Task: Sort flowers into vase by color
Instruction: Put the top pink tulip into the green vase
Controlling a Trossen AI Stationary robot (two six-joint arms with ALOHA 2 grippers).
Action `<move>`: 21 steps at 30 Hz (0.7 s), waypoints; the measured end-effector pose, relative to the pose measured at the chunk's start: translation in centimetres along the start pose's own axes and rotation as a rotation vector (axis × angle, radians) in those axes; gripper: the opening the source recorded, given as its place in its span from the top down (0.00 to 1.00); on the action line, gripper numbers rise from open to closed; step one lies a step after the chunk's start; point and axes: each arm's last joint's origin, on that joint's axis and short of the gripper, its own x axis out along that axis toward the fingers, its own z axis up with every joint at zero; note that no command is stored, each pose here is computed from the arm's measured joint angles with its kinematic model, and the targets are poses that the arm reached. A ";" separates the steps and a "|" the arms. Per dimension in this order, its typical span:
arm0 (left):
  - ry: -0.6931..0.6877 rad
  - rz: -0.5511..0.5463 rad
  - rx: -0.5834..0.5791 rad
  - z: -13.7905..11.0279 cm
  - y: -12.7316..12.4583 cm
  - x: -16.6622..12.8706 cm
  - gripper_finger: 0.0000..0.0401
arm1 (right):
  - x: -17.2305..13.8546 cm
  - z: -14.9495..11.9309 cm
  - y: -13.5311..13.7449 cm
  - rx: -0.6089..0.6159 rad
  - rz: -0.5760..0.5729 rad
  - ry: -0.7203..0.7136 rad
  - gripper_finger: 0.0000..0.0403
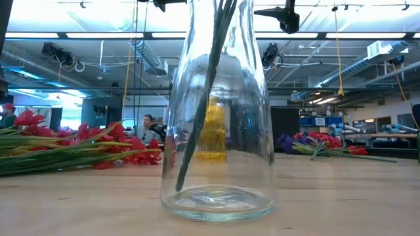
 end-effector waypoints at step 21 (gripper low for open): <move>0.086 -0.019 -0.231 -2.8 0.1 2.5 0.97 | 0.6 0.2 0.6 -0.106 0.024 -0.078 0.58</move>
